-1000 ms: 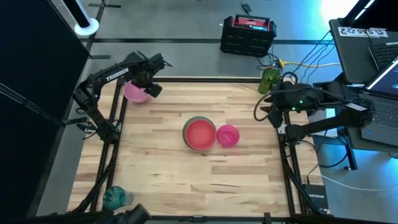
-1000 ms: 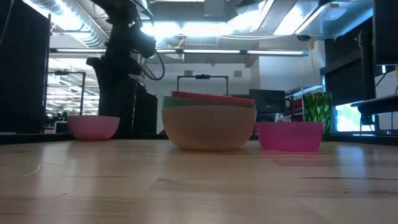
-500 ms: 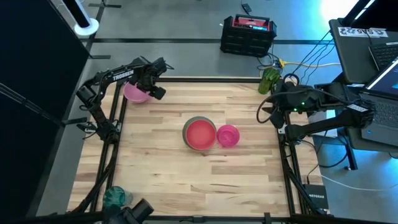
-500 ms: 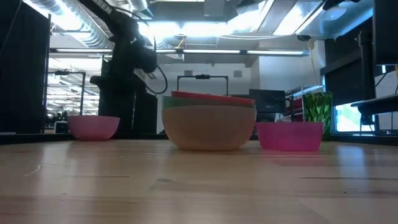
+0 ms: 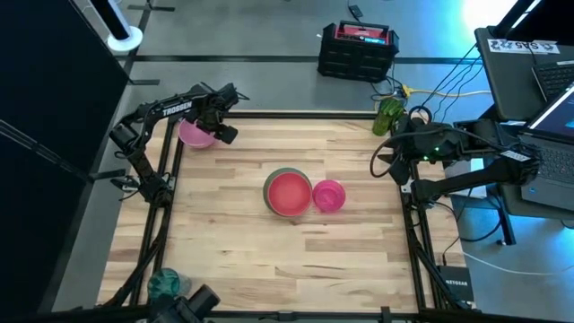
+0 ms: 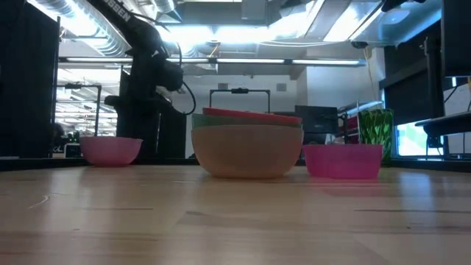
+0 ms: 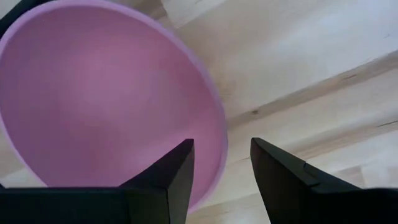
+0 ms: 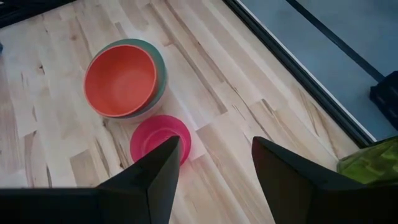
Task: Nest bowls inside each other
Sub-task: Stack the pink bowl on top of the orange bowl
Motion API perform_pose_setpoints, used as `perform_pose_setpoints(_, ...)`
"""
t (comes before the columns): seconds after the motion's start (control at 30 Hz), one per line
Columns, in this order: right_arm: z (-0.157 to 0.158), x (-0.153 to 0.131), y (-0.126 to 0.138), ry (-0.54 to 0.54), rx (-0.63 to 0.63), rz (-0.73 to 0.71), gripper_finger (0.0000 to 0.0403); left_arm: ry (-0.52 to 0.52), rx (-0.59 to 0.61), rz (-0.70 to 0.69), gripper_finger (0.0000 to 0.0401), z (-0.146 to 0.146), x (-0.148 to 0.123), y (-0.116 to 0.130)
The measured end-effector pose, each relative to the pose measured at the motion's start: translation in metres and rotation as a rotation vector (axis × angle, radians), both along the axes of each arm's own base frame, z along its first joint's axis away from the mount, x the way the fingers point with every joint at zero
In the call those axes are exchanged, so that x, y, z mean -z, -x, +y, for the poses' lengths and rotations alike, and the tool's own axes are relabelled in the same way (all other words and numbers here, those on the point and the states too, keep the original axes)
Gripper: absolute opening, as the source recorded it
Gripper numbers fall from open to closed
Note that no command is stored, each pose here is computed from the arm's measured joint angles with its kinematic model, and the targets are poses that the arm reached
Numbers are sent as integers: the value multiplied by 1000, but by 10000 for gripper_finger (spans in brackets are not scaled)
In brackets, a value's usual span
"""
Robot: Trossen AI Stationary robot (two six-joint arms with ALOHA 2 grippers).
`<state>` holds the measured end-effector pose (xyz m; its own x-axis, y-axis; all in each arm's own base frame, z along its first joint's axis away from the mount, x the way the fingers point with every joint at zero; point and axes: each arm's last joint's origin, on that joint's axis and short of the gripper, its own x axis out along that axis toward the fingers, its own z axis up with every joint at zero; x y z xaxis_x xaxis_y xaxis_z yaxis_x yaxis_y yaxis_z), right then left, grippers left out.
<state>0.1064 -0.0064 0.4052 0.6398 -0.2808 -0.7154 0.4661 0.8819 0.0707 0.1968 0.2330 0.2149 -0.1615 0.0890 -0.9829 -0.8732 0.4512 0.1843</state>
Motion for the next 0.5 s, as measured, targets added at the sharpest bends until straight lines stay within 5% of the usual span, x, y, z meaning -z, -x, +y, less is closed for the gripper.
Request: perform_pose_setpoints(0.5,0,0,-1,10,1,-1,186,21,16,-36,145,-3,-3,-2)
